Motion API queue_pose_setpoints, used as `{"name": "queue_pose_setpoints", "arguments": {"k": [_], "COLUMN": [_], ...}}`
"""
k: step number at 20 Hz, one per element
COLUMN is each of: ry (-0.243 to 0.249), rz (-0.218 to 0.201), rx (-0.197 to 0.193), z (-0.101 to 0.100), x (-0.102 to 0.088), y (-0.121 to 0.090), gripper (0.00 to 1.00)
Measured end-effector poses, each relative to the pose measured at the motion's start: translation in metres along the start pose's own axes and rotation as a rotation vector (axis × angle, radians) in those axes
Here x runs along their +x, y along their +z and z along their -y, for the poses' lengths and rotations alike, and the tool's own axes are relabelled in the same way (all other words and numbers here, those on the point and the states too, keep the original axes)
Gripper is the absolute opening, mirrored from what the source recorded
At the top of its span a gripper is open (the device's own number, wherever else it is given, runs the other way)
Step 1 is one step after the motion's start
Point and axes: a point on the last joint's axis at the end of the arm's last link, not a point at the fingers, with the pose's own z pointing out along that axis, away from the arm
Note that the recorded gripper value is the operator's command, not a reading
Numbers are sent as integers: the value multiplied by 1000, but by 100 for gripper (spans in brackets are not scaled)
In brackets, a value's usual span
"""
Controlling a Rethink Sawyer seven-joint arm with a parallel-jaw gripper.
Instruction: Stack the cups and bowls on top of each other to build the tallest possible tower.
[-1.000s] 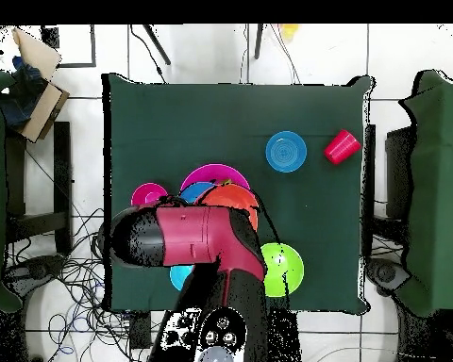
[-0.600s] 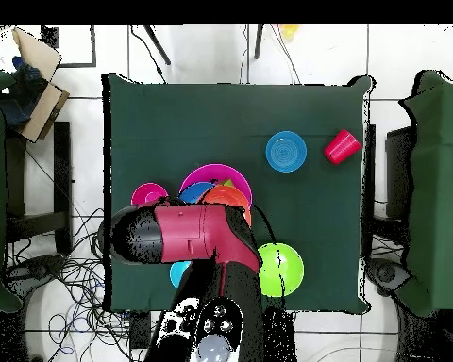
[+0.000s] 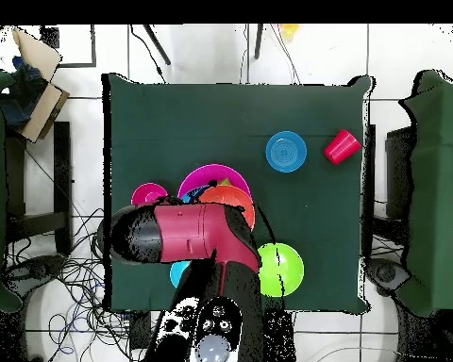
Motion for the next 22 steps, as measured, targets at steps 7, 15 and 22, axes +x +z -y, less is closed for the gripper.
{"name": "queue_pose_setpoints", "arguments": {"k": [7, 15, 22], "ry": [-1, -3, 13], "rz": [0, 4, 58], "rx": [0, -2, -24], "z": [-1, -2, 3], "x": [0, 1, -12], "y": [0, 0, 2], "gripper": [100, 100, 100]}}
